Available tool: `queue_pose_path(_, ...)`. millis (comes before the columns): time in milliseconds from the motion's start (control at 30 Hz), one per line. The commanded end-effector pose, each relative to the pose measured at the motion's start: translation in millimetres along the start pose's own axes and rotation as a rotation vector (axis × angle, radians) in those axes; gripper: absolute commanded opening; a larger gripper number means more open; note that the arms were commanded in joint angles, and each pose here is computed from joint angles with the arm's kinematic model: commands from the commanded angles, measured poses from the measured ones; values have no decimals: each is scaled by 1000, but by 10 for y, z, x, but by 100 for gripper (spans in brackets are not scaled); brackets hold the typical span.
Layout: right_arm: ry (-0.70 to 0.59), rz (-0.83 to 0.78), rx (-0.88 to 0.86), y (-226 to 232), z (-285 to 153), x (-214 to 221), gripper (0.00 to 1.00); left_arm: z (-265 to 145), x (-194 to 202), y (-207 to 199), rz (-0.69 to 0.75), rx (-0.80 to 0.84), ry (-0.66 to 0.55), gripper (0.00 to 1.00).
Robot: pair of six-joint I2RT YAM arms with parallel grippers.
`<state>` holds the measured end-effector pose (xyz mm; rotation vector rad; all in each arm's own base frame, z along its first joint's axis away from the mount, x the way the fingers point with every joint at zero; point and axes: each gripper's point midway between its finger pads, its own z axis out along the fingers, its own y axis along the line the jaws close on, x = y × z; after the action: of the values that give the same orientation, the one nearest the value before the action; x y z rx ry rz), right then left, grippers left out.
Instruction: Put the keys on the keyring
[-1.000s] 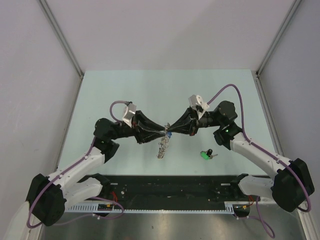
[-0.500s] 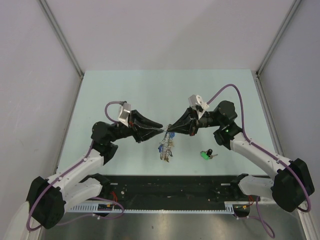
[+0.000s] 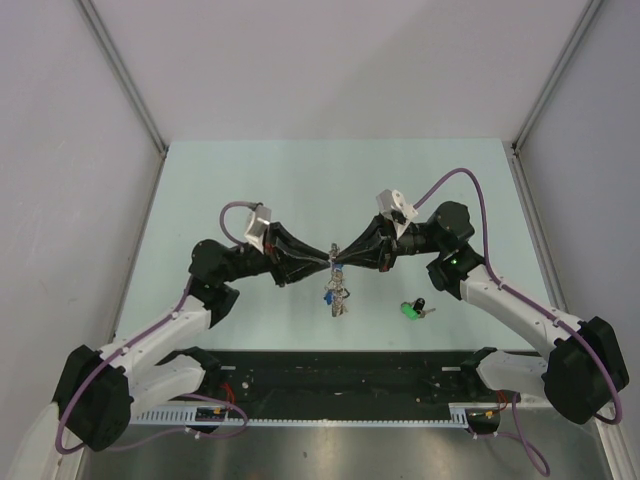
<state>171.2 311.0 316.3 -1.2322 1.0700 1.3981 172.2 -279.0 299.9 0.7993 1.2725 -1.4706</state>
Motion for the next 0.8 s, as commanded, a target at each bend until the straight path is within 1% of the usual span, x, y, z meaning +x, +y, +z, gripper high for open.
queue_pose_path(0, -52, -113, 5, 48, 6, -278, 0, 45, -85, -46, 41, 19, -2, 27)
queue_pose_path(200, -52, -109, 0, 60, 20, -272, 0, 50, -67, -38, 44, 7, -2, 23)
queue_pose_path(467, -49, -106, 0, 63, 33, -254, 0, 56, -200, -116, 74, 21, -55, 22)
queue_pose_path(567, -48, -106, 0, 62, 36, -252, 0, 50, -239, -185, 85, 47, -78, 25)
queue_pose_path(667, -44, -99, 1, 57, 43, -228, 0, 44, -246, -212, 87, 56, -85, 25)
queue_pose_path(767, -44, -100, -2, 65, 50, -227, 0, 54, -224, -206, 86, 59, -77, 22)
